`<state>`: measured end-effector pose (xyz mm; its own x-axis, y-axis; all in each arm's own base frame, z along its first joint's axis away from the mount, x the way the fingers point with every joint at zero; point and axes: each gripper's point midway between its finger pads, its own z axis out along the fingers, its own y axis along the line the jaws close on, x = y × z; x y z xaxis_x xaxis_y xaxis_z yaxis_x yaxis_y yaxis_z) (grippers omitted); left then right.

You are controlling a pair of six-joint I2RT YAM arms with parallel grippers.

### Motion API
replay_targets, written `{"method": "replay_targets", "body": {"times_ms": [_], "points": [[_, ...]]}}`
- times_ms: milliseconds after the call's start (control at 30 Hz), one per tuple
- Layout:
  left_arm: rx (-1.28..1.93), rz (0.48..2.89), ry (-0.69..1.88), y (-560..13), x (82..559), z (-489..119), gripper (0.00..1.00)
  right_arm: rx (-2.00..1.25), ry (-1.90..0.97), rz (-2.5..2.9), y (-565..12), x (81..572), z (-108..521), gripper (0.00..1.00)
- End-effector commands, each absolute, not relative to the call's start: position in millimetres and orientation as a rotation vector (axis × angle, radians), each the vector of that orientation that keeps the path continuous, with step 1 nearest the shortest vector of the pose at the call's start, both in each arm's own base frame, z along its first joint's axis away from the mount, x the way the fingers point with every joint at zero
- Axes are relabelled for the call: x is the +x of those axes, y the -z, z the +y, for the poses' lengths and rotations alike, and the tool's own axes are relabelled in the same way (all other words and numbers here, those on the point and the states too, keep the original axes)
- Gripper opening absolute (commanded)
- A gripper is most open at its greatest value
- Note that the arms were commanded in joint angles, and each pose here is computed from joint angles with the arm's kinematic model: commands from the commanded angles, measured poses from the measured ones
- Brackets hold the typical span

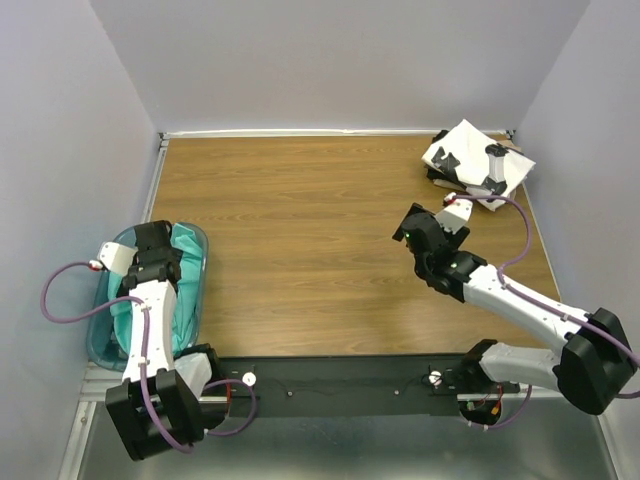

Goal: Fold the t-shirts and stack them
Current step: Grab the tshirt from the pile

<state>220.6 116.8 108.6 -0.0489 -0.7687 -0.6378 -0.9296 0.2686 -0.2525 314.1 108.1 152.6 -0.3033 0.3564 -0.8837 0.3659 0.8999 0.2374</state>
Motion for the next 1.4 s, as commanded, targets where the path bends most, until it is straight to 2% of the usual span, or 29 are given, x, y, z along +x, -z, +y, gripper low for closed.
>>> {"method": "replay_targets", "body": {"times_ms": [0, 267, 600, 733, 767, 800, 833, 1000, 1133, 1300, 1367], "points": [[-1.717, 1.657, -0.285, -109.7, 212.4, 123.3, 0.98, 0.564, -0.041, 1.952, -147.7, 323.4, 113.5, 1.0], [-1.83, 1.678, -0.34, -65.6, 205.8, 121.4, 0.98, 0.543, -0.069, 2.018, -135.2, 338.3, 123.4, 1.0], [-1.82, 1.706, -0.456, -42.0, 214.9, 136.6, 0.98, 0.516, -0.141, 2.041, -137.6, 340.8, 134.2, 1.0], [-1.805, 1.77, -0.454, -25.6, 220.4, 134.7, 0.86, 0.509, -0.146, 2.034, -141.9, 341.4, 134.6, 1.0], [-1.797, 1.798, -0.469, -20.2, 219.0, 134.2, 0.76, 0.506, -0.146, 2.031, -143.4, 341.0, 133.9, 1.0], [-1.793, 1.812, -0.466, -16.2, 219.2, 133.4, 0.27, 0.508, -0.146, 2.026, -145.0, 340.6, 133.1, 1.0], [-1.794, 1.82, -0.468, -15.3, 218.0, 132.4, 0.0, 0.509, -0.146, 2.023, -145.4, 340.3, 132.6, 1.0], [-1.767, 1.834, -0.452, -20.6, 220.2, 132.0, 0.0, 0.509, -0.15, 2.019, -146.2, 337.1, 130.0, 1.0], [-1.702, 1.785, -0.362, -53.5, 235.3, 132.7, 0.0, 0.51, -0.147, 2.017, -146.4, 335.3, 128.2, 1.0], [-1.54, 1.591, -0.19, -148.1, 262.1, 138.0, 0.0, 0.509, -0.151, 2.006, -151.3, 337.8, 129.1, 1.0], [-1.453, 1.485, -0.124, -203.9, 268.8, 140.1, 0.0, 0.492, -0.148, 2.007, -154.6, 342.0, 132.0, 1.0]]}}
